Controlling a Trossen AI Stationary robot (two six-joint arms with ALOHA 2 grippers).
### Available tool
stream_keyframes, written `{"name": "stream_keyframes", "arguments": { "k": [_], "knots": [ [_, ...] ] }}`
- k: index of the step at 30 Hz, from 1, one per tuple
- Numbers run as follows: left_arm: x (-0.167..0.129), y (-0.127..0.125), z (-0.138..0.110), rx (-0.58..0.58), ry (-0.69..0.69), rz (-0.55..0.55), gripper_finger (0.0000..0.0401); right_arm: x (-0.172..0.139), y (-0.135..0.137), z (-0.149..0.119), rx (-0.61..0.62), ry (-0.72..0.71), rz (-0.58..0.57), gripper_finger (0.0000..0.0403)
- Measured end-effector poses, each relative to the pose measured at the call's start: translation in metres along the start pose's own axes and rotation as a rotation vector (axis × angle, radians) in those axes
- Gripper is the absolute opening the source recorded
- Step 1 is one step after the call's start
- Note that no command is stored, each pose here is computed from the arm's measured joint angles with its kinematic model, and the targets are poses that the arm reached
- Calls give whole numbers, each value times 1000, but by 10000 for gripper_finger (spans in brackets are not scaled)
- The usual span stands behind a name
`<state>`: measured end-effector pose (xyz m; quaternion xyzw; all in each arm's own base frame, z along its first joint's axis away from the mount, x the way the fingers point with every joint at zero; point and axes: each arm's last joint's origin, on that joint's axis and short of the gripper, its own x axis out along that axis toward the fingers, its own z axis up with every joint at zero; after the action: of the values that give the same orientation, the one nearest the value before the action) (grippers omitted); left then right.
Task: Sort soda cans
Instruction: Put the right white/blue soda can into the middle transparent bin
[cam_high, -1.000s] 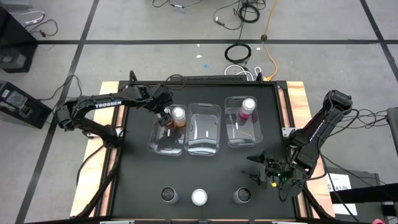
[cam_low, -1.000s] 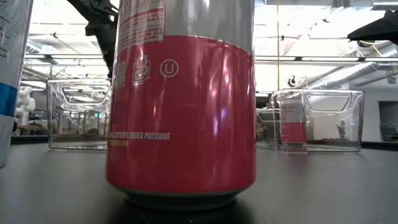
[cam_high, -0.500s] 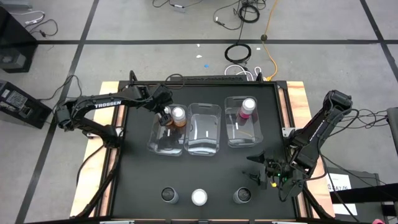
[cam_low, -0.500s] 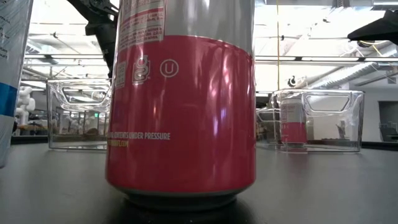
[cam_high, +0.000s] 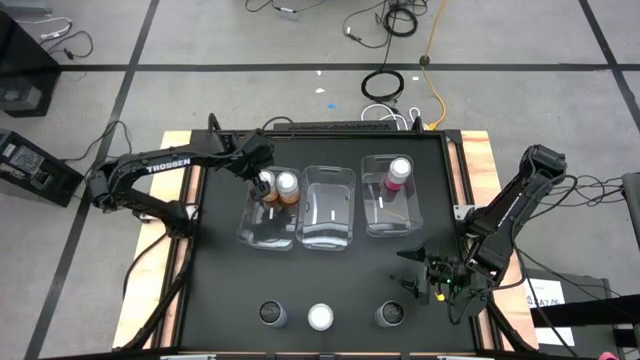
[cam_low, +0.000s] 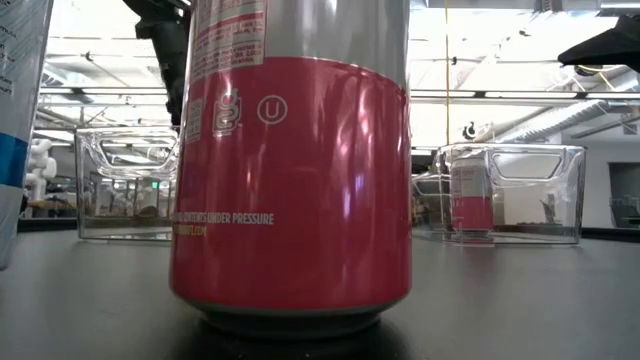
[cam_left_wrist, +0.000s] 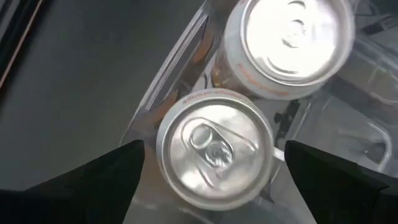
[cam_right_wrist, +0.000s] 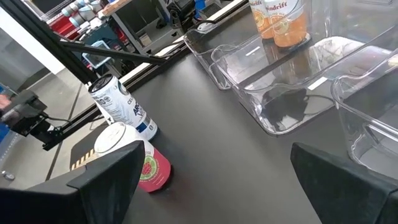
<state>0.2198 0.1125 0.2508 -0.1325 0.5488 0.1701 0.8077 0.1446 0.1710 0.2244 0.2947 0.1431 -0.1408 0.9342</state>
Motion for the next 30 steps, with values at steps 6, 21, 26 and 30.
{"name": "stream_keyframes", "arguments": {
  "k": [6,21,26,30],
  "knots": [
    [-24,-1,0,-24,-11,-10,395,0,0,0,-3,0,-1,396],
    [-113,-19,-42,-197,-284,-97,395,0,0,0,-54,-1,1,396],
    [-123,-34,-57,-220,-270,-155,395,0,0,0,-50,-1,1,396],
    [-117,-48,-69,-258,-259,-162,395,0,0,0,-51,0,2,396]
  ]
}}
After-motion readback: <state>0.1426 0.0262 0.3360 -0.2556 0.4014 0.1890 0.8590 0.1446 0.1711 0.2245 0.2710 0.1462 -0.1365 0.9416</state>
